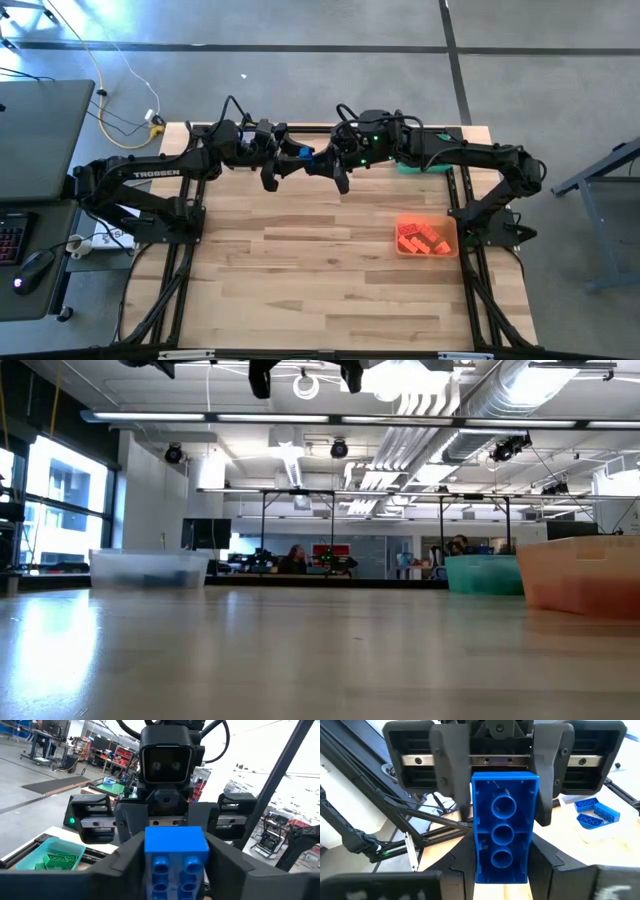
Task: Sort & place blocks by color
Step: Put the blue game piece into the transparent bin
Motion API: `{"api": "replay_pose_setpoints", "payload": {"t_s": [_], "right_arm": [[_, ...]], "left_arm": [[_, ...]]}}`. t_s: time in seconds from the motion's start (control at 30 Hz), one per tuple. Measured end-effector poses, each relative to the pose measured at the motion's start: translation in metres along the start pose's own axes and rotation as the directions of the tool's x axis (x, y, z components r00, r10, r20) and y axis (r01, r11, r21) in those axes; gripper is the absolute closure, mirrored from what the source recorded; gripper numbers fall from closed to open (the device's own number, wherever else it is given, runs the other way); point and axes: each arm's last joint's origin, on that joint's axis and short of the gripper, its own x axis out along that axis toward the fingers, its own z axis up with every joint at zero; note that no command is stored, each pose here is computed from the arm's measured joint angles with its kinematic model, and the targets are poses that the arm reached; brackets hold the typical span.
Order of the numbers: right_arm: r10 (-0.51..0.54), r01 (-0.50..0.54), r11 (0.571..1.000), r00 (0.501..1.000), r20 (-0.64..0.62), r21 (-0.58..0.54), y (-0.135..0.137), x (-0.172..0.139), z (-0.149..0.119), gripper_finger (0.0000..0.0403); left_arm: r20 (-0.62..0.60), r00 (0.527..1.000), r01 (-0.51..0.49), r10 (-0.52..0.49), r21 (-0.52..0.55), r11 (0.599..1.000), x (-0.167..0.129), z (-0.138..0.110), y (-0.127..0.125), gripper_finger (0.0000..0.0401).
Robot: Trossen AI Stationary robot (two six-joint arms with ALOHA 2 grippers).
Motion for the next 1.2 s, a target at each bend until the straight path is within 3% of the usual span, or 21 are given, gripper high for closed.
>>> {"api": "replay_pose_setpoints", "payload": {"t_s": [0.1, 0.17, 0.37, 0.53, 0.63, 0.7, 0.8, 0.97, 1.2], "right_arm": [[0.000, 0.000, 1.000, 1.000, 0.000, 0.000, 0.000, 0.000, 0.000, 0.0295], [0.000, 0.000, 1.000, 1.000, 0.000, 0.000, 0.000, -0.001, 0.000, 0.0270], [-0.028, 0.028, 1.000, 1.000, 0.005, 0.009, -0.001, -0.001, 0.000, 0.0197], [-0.108, 0.109, 0.994, 0.994, -0.030, 0.024, -0.007, -0.001, -0.004, 0.0184], [-0.133, 0.137, 0.990, 0.988, -0.079, 0.039, -0.012, -0.003, -0.008, 0.0182], [-0.147, 0.155, 0.986, 0.982, -0.119, 0.064, -0.014, -0.004, -0.012, 0.0182], [-0.157, 0.169, 0.982, 0.977, -0.143, 0.079, -0.016, -0.005, -0.014, 0.0182], [-0.167, 0.179, 0.981, 0.975, -0.148, 0.071, -0.017, -0.005, -0.014, 0.0181], [-0.218, 0.227, 0.972, 0.967, -0.134, 0.054, -0.024, -0.008, -0.012, 0.0180]], "left_arm": [[-0.001, 1.000, 0.002, -0.002, 0.003, 1.000, 0.000, 0.000, 0.000, 0.0274], [0.000, 1.000, 0.002, -0.002, 0.021, 1.000, 0.000, 0.000, 0.000, 0.0292], [-0.026, 0.999, -0.016, 0.017, 0.053, 0.998, -0.001, -0.002, 0.003, 0.0292], [-0.133, 0.986, -0.092, 0.100, 0.066, 0.994, -0.006, -0.010, 0.013, 0.0292], [-0.223, 0.951, -0.192, 0.213, 0.113, 0.975, -0.016, -0.015, 0.023, 0.0292], [-0.287, 0.901, -0.291, 0.325, 0.156, 0.944, -0.026, -0.019, 0.031, 0.0292], [-0.374, 0.789, -0.437, 0.487, 0.215, 0.873, -0.044, -0.023, 0.042, 0.0292], [-0.493, 0.592, -0.599, 0.638, 0.261, 0.757, -0.070, -0.030, 0.059, 0.0292], [-0.539, 0.277, -0.766, 0.795, 0.376, 0.521, -0.095, -0.039, 0.083, 0.0292]]}}
